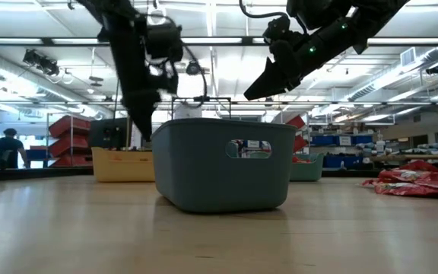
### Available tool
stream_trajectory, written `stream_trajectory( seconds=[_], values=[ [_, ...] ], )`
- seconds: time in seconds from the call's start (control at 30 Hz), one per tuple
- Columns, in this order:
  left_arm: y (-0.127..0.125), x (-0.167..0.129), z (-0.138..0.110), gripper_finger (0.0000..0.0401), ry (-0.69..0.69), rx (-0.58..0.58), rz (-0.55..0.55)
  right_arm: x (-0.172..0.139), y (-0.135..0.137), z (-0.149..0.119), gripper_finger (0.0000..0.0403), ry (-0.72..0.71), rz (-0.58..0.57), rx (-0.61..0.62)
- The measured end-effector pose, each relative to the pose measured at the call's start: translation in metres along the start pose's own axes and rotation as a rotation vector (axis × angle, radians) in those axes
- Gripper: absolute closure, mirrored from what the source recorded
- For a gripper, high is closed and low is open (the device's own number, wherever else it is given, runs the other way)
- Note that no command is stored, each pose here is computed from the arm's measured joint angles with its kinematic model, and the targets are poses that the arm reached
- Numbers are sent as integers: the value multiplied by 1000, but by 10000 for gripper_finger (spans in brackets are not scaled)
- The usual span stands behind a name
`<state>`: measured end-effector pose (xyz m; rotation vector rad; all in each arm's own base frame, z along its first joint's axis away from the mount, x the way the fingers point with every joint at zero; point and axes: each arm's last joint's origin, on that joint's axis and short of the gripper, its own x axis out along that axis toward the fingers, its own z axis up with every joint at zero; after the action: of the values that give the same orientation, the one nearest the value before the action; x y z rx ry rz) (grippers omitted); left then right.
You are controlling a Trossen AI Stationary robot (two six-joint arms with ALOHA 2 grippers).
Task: Sort candy
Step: Put the orange chocolate bar into the yellow bin
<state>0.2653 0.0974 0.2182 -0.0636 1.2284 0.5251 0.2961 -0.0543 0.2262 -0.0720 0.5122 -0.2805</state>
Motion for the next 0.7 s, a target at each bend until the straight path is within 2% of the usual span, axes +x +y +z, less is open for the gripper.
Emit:
stream_trajectory(
  seconds=[0.27,0.37,0.53,0.7],
  values=[
    [1,-40,19,394,13,30,-28,0,0,0,241,0,1,2],
    [-9,-52,11,397,35,75,-47,1,0,0,241,-11,1,17],
    [-29,-81,-10,399,-10,82,-98,13,4,0,248,-52,9,45],
    [-45,-107,-39,400,-60,56,-196,30,13,-3,291,-106,27,48]
  ],
)
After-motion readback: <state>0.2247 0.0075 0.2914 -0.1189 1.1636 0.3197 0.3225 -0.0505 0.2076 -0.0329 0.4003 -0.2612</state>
